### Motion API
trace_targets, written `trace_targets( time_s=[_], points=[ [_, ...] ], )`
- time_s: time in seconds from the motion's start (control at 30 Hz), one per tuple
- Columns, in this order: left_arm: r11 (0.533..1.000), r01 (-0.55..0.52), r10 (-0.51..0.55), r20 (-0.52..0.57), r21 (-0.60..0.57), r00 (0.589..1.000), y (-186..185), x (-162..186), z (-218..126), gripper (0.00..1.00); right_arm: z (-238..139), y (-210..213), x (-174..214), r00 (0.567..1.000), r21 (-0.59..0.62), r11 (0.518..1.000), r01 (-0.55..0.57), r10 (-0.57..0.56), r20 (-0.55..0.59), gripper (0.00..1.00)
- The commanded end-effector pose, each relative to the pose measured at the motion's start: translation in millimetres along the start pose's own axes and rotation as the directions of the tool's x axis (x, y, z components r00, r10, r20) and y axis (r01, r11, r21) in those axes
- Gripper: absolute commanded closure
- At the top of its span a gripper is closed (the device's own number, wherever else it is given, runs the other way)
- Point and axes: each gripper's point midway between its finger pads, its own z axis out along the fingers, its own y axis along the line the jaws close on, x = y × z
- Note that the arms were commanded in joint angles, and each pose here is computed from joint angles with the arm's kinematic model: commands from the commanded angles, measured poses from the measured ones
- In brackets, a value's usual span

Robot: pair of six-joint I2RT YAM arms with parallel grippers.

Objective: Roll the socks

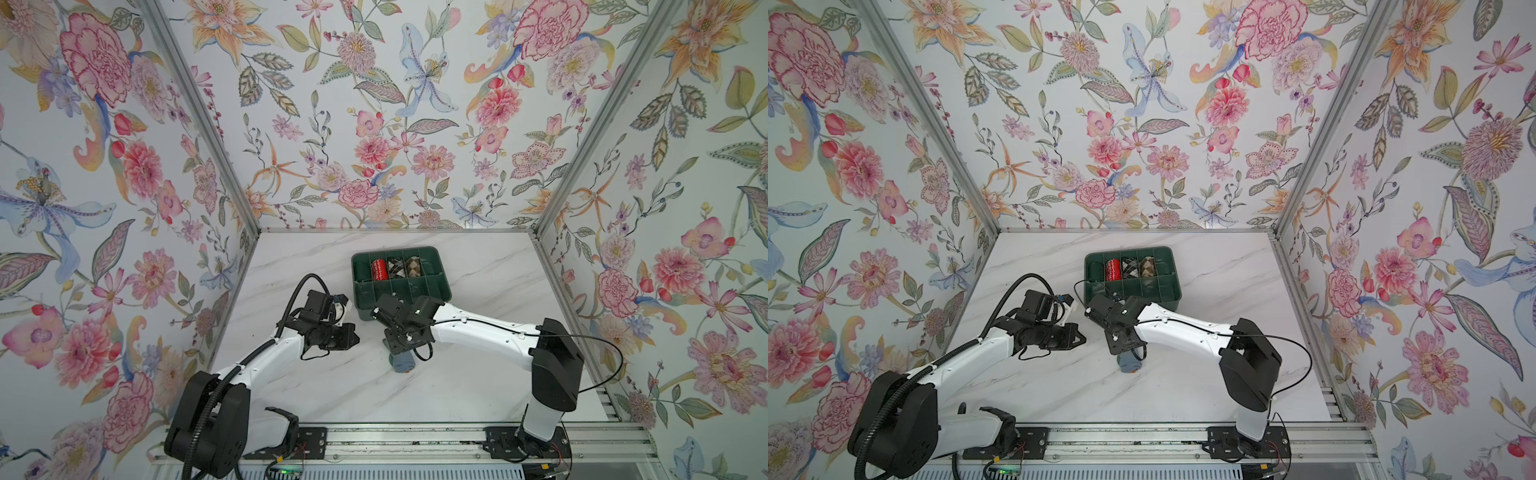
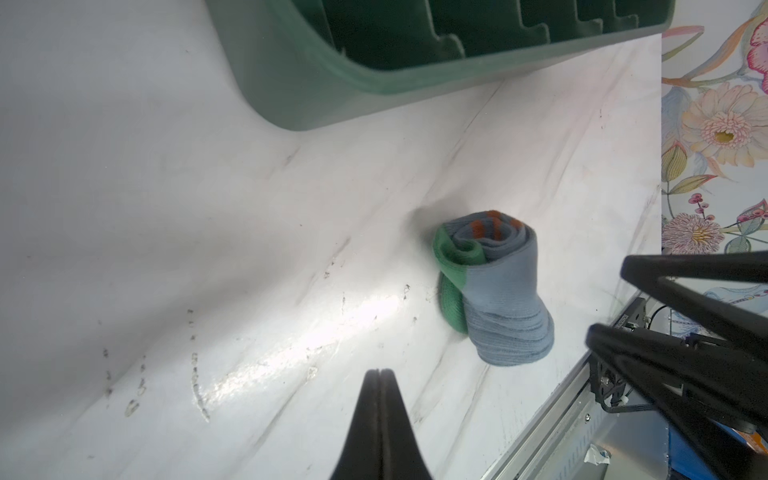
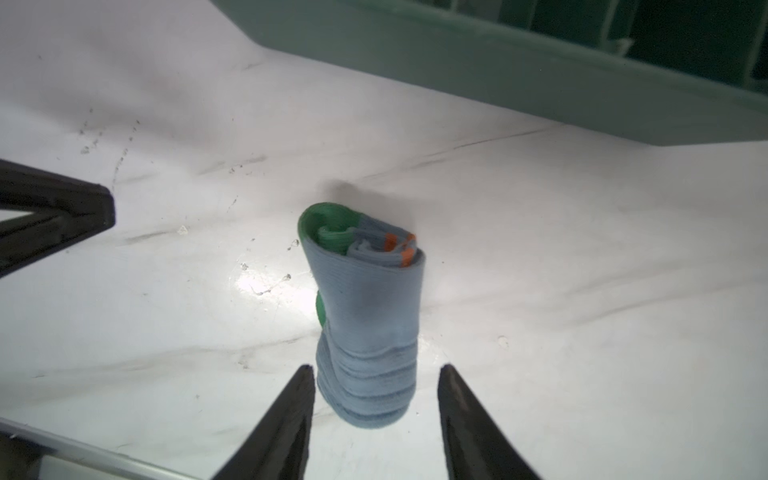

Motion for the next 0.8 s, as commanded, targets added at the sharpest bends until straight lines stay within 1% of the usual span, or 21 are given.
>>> trace_targets(
  time_s=[0.0,0.1,0.2,0.33,0.47,0.6,0.77],
  points=[
    [0.995,-0.096,0.095,0.036,0.017,0.995,-32,-11,-12,1.00,-1,-29,2,0.994,-0.025,0.994,-0.106,0.106,-0.007,0.50],
    [0.987,-0.158,0.157,0.036,0.028,0.987,-60,-11,-8,1.00,7,-50,13,0.983,-0.063,0.981,-0.182,0.181,-0.032,0.51],
    [0.978,-0.200,0.197,0.054,0.054,0.979,-86,-13,-2,1.00,11,-57,21,0.970,-0.135,0.961,-0.243,0.240,-0.042,0.52],
    [0.972,-0.218,0.216,0.034,0.083,0.976,-103,-10,12,1.00,15,-65,28,0.947,-0.207,0.924,-0.321,0.317,-0.051,0.52],
    [0.964,-0.248,0.250,-0.015,0.091,0.968,-113,-1,26,1.00,18,-70,35,0.938,-0.225,0.910,-0.347,0.342,-0.061,0.52],
    [0.964,-0.256,0.261,-0.062,0.074,0.963,-110,7,38,1.00,19,-71,39,0.936,-0.231,0.907,-0.351,0.344,-0.069,0.52],
    [0.964,-0.260,0.265,-0.087,0.061,0.960,-108,11,47,1.00,20,-68,37,0.936,-0.259,0.900,-0.352,0.345,-0.074,0.52]
  ],
)
